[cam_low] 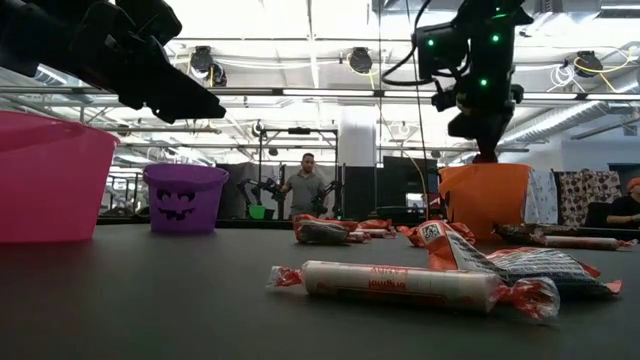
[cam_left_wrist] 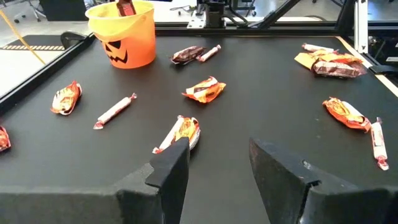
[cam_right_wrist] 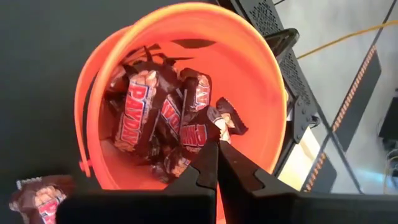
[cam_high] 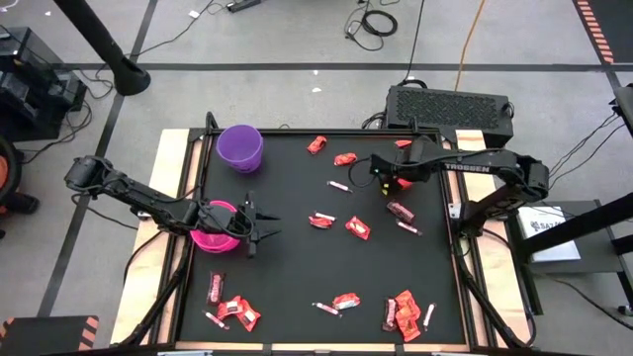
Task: Sort candy by brand, put in halloween buckets
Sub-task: Put the brown candy into the orange bucket
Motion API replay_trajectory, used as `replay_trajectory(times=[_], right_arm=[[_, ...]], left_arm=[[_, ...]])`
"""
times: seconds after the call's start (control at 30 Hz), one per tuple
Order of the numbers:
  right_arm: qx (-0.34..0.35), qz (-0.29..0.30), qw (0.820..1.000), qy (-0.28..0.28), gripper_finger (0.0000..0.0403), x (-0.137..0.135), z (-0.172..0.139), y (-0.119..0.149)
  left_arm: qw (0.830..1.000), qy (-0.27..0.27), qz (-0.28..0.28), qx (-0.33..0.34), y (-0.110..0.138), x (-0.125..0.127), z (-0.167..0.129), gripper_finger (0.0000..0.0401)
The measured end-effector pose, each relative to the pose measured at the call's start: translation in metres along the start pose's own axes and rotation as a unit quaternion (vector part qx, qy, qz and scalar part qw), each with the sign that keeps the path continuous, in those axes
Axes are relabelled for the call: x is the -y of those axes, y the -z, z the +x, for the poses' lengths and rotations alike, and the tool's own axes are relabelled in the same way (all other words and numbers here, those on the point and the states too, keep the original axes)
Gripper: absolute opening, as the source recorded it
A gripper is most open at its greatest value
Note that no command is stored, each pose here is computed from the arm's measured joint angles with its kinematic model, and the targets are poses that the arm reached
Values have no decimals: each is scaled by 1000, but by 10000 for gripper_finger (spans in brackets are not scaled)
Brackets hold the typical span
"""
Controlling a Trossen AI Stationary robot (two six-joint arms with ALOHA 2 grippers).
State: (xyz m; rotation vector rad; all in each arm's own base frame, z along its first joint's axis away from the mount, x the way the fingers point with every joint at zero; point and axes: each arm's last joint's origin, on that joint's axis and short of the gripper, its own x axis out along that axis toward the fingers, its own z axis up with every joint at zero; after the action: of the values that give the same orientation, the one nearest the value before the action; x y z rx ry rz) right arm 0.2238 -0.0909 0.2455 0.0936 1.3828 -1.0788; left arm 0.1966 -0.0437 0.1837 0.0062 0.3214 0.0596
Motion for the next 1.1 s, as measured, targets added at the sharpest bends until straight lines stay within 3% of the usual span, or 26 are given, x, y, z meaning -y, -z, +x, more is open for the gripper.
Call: replay_trajectory(times=[0.23, 0.5, 0.73, 0.8, 0.9, 1.1], right_arm=[[-6, -14, 1000, 2, 26, 1, 0, 1], [-27, -11, 999, -14, 105, 2, -2, 3], [-23, 45, 998, -27, 164, 14, -34, -6], [-23, 63, 996, -61, 171, 15, -47, -9], [-46, 87, 983, -154, 177, 5, -64, -8], [-102, 54, 934, -338, 177, -45, -98, 18]], left_arm=[[1000, 0, 0, 0, 0, 0, 0, 176], [1000, 0, 4, 4, -1, 0, 0, 176], [999, 9, 26, 29, -6, 1, 0, 176], [999, 14, 34, 36, -7, 1, 0, 176], [998, 17, 39, 40, -9, 1, 0, 176], [998, 32, 40, 43, -11, 3, 0, 176]])
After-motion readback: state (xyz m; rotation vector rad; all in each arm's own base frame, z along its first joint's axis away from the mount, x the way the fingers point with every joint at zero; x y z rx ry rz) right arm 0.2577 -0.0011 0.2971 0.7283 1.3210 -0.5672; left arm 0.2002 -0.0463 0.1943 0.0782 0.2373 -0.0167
